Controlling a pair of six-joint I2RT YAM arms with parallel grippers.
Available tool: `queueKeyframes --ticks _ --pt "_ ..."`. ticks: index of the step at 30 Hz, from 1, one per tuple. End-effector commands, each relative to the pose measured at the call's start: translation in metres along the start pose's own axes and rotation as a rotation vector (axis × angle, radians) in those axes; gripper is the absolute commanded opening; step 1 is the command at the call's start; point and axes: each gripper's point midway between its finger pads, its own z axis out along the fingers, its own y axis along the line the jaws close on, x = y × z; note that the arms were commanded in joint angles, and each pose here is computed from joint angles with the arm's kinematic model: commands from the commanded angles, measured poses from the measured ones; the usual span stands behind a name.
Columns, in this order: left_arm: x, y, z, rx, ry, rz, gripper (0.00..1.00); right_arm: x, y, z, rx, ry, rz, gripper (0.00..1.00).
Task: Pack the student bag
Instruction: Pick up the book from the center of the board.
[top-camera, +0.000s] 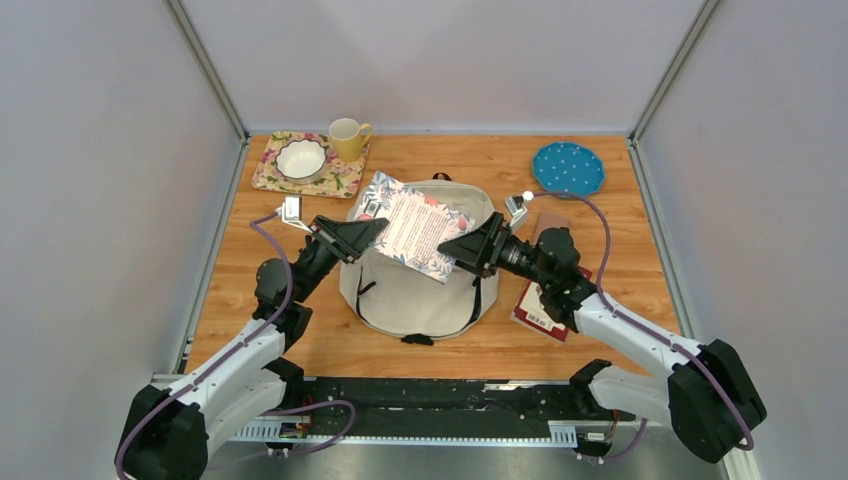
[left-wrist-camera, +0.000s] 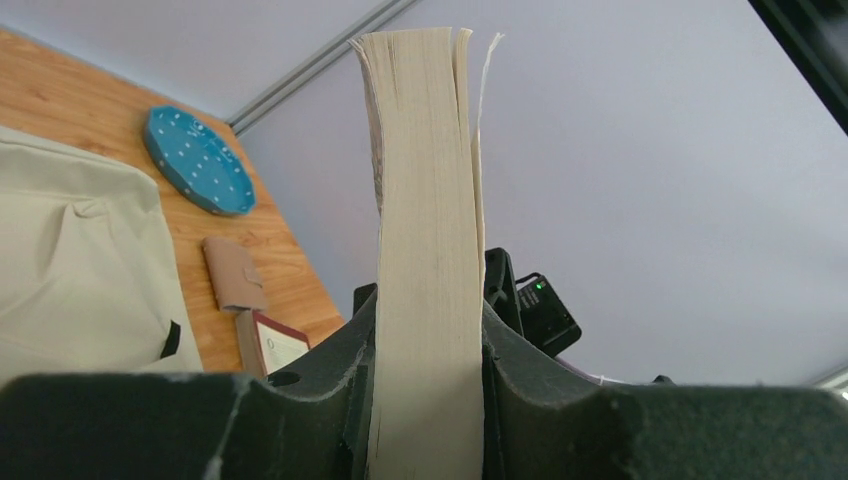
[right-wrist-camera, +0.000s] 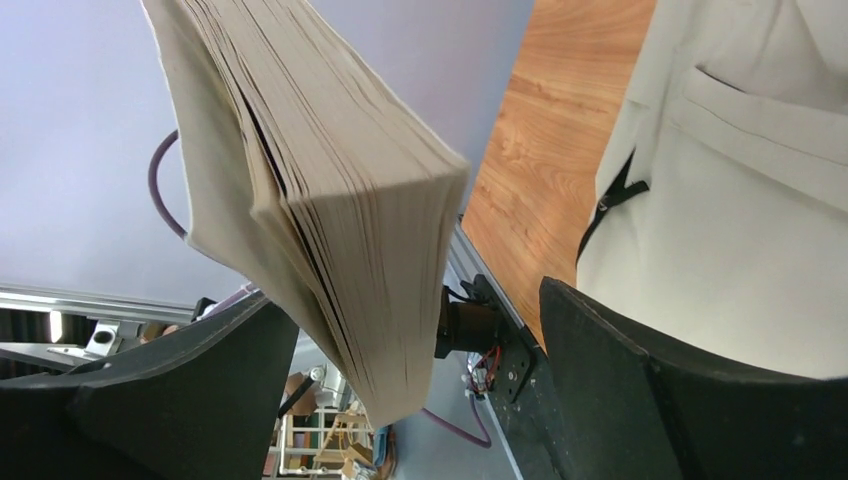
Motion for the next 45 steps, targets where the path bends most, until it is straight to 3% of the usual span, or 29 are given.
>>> queueKeyframes --ticks 1,2,8,10,11,14,16,18,19,20,22,23,26,27,31,38,45 --pt "-0.016 -0.049 0.000 0.184 -0.045 0.005 0.00 -0.019 0.040 0.007 -0.146 -0.066 -0.055 0.91" --pt "-0.015 -0.049 0.000 0.185 -0.044 0.001 0.00 -0.020 0.048 0.008 -0.175 -0.057 -0.062 0.89" --pt "-0.012 -0.044 0.000 0.178 -0.035 -0.012 0.00 -0.020 0.066 0.013 -0.304 -0.029 -0.007 0.58" --pt "-0.013 -0.043 -0.001 0.175 -0.040 -0.015 0.00 -0.018 0.065 0.013 -0.317 -0.019 0.006 0.41" --pt "-0.012 -0.042 -0.002 0.172 -0.038 -0.011 0.00 -0.017 0.063 0.012 -0.317 -0.019 0.007 0.21" --pt "-0.006 -0.033 0.002 0.120 0.002 0.016 0.00 -0.014 0.060 0.008 -0.310 -0.019 0.009 0.01" --pt "0.004 -0.014 0.004 0.035 0.064 0.052 0.14 -0.014 0.060 0.003 -0.303 -0.033 -0.006 0.00" --pt "0.004 -0.008 0.005 -0.020 0.089 0.133 0.37 -0.015 0.050 0.000 -0.223 -0.052 -0.051 0.00" --pt "0.011 0.017 0.001 -0.138 0.129 0.131 0.50 -0.017 0.045 -0.001 -0.180 -0.068 -0.073 0.00" --pt "0.006 0.019 0.003 -0.164 0.143 0.219 0.59 -0.021 0.018 -0.002 -0.048 -0.102 -0.087 0.00" --pt "0.008 0.040 -0.007 -0.305 0.207 0.275 0.65 -0.034 0.024 -0.018 0.023 -0.178 -0.163 0.00" --pt "0.009 0.048 -0.012 -0.337 0.242 0.353 0.70 -0.040 -0.006 -0.027 0.189 -0.226 -0.143 0.00" --pt "0.017 0.068 -0.026 -0.415 0.408 0.515 0.71 -0.062 -0.011 -0.068 0.366 -0.380 -0.244 0.00" --pt "0.030 0.081 -0.037 -0.449 0.513 0.518 0.71 -0.070 -0.014 -0.079 0.413 -0.428 -0.269 0.00" --pt "0.065 0.084 -0.047 -0.400 0.738 0.673 0.72 -0.087 -0.020 -0.120 0.557 -0.567 -0.307 0.00" --pt "0.150 0.078 -0.075 -0.181 1.044 0.916 0.75 -0.094 -0.019 -0.160 0.698 -0.643 -0.342 0.00" --pt "0.189 0.098 -0.100 -0.102 1.206 1.114 0.76 -0.092 -0.018 -0.163 0.704 -0.639 -0.326 0.00"
